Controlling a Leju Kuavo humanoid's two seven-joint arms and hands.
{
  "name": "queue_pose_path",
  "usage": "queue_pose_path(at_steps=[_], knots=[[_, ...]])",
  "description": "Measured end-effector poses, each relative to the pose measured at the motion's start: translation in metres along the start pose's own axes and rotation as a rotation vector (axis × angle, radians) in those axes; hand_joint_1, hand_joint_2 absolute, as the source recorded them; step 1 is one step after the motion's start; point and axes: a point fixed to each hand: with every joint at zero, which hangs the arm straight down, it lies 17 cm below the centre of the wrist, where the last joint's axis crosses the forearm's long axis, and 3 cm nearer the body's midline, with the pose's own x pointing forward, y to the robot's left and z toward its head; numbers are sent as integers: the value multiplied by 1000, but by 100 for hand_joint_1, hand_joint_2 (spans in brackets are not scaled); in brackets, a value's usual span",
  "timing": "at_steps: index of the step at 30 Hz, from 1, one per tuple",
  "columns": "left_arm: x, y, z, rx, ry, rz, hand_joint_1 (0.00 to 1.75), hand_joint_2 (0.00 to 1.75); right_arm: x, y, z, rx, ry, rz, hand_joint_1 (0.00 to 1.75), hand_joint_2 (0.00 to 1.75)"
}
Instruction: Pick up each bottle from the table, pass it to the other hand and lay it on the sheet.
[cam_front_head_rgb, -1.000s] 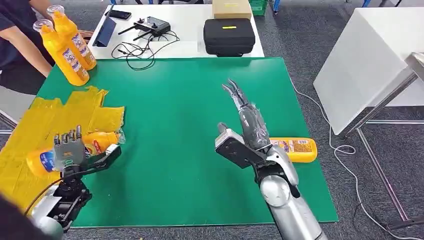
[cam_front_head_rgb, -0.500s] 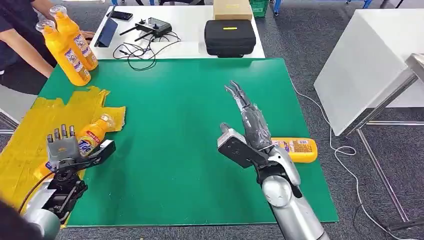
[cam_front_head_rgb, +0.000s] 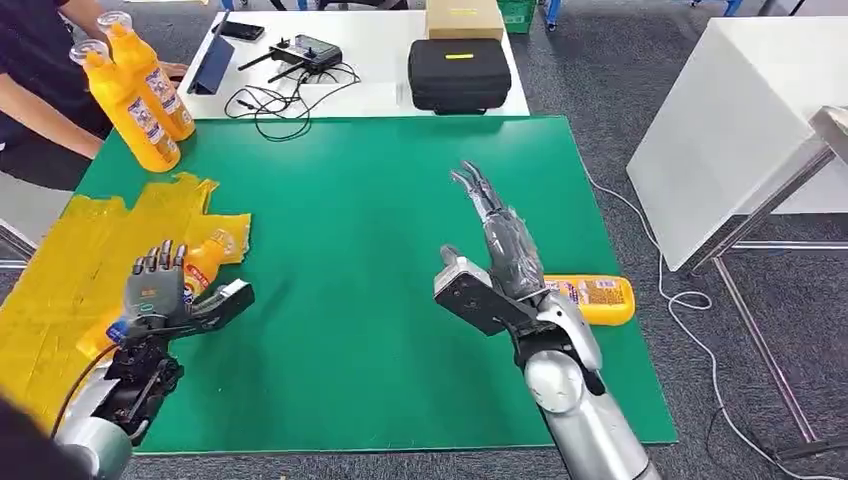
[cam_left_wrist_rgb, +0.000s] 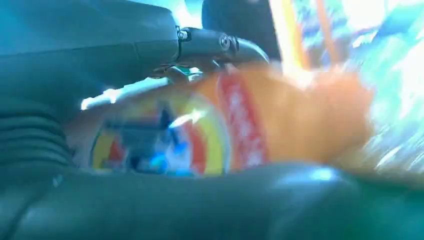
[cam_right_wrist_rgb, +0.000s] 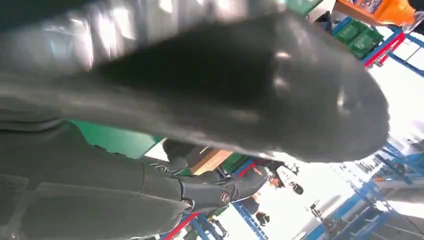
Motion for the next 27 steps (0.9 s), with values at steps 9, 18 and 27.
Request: queue_pose_path(at_steps=[9, 18, 27], knots=[[44, 151, 1, 561, -265, 471, 0, 0, -8, -8, 0, -23, -9, -5, 0, 0], [-12, 194, 15, 785, -96, 691, 0, 0, -15, -4, 1, -16, 5, -5, 0, 0], [-47, 237, 39, 1001, -40, 1165, 0, 0, -93, 22, 51, 75, 259, 243, 0, 175]])
